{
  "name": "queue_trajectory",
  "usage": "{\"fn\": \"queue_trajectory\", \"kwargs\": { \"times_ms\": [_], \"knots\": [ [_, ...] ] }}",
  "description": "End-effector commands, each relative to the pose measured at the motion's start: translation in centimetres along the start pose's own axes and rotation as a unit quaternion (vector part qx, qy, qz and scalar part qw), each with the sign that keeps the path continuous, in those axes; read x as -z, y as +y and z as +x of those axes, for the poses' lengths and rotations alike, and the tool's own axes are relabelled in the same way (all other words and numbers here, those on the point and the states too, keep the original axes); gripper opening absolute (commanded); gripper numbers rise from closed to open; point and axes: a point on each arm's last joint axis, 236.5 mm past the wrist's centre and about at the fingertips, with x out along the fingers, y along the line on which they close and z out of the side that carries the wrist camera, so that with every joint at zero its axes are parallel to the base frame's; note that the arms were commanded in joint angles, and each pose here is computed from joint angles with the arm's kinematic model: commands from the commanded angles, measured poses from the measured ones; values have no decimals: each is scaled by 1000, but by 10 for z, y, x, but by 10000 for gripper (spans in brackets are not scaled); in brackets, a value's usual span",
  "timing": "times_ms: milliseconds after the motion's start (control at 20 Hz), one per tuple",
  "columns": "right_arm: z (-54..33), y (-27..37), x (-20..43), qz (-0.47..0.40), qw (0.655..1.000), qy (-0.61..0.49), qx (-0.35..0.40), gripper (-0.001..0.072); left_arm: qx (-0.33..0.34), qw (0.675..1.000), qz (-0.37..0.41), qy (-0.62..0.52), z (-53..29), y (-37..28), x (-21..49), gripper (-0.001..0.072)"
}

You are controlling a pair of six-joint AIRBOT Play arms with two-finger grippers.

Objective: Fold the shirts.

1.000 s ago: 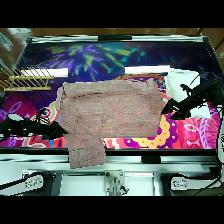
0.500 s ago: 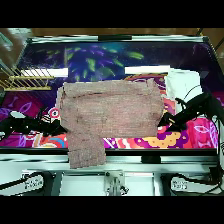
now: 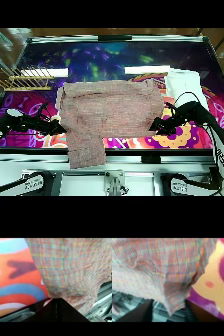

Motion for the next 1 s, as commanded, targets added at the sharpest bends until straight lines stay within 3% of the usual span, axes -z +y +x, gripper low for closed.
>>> {"fn": "queue_trajectory", "kwargs": {
  "times_ms": [0, 50, 250, 350, 450, 600, 650, 750, 850, 950],
  "knots": [
    [9, 7, -4, -14, 1000, -11, 13, 268, -3, 999, 26, -18, -12, -8, -12, 26],
    [8, 12, -2, -21, 1000, -7, 8, 69, -6, 999, 34, -28, -18, -11, -20, 26],
    [-58, 60, -33, -115, 987, -111, -14, 49, 2, 980, 143, -138, -85, -72, -82, 24],
    [-153, 108, -56, -200, 949, -244, -5, 49, 3, 939, 238, -250, -168, -150, -113, 24],
    [-278, 166, -52, -281, 872, -401, 19, 49, 4, 860, 360, -362, -264, -250, -104, 24],
    [-463, 245, 29, -356, 700, -617, 46, 50, -34, 688, 513, -512, -396, -390, -14, 25],
    [-509, 262, 65, -365, 642, -672, 52, 49, -45, 625, 546, -556, -429, -426, 28, 25],
    [-577, 278, 138, -371, 541, -751, 77, 50, -37, 531, 562, -633, -476, -474, 101, 26],
    [-601, 276, 182, -366, 498, -779, 103, 49, -45, 481, 550, -681, -498, -486, 145, 25],
    [-599, 269, 204, -362, 497, -780, 114, 50, -77, 494, 509, -701, -505, -468, 152, 26]
  ]
}}
